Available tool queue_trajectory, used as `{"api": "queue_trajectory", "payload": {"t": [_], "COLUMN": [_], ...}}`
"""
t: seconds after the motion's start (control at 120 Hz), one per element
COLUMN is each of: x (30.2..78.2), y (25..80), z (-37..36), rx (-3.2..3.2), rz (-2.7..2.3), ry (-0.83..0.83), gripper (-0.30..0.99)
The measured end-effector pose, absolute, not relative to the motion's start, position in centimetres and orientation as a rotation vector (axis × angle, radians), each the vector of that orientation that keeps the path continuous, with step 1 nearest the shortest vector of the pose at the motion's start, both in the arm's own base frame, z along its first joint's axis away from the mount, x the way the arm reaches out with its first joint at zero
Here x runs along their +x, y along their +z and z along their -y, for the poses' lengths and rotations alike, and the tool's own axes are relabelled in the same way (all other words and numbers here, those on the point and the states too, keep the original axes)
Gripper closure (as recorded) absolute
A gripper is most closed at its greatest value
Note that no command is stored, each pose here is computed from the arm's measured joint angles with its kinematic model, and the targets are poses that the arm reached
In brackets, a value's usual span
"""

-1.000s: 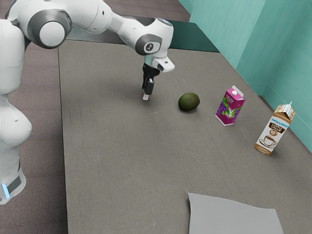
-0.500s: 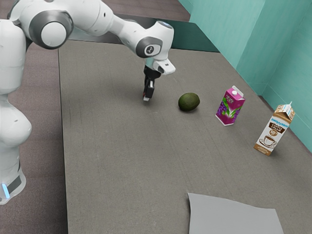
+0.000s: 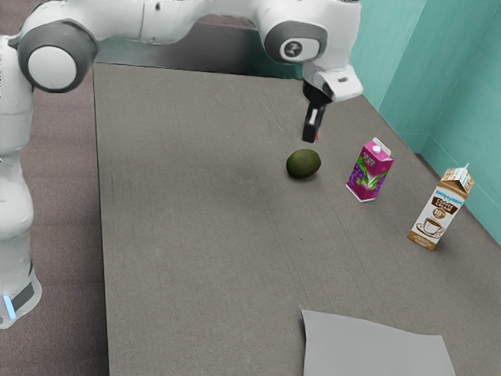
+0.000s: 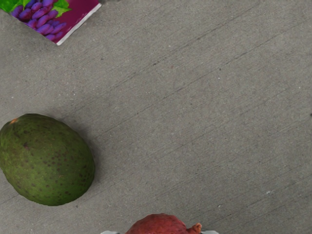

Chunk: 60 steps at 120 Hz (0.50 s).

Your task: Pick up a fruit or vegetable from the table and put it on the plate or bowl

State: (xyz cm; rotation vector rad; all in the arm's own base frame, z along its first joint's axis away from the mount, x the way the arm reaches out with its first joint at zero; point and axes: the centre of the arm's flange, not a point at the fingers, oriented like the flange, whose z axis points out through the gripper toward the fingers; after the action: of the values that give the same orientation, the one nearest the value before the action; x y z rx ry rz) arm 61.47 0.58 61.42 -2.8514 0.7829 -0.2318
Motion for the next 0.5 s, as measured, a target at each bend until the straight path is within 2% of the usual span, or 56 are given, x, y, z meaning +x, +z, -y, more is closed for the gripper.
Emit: {"api": "queue_trajectory", "payload": {"t": [0.067, 0.158, 0.367, 0.5], "x": [62.0, 62.4, 62.6, 59.3], "y": [63.1, 61.2, 56.2, 56.7], "z": [8.5, 16.7, 30.2, 38.3], "rx": [-2.789, -2.756, -2.694, -2.617], "rz": [-0.962, -1.114, -1.358, -1.485], "ry": [-0.234, -0.164, -0.095, -0.155], "gripper": [0.53, 0.54, 0.54, 0.54]}}
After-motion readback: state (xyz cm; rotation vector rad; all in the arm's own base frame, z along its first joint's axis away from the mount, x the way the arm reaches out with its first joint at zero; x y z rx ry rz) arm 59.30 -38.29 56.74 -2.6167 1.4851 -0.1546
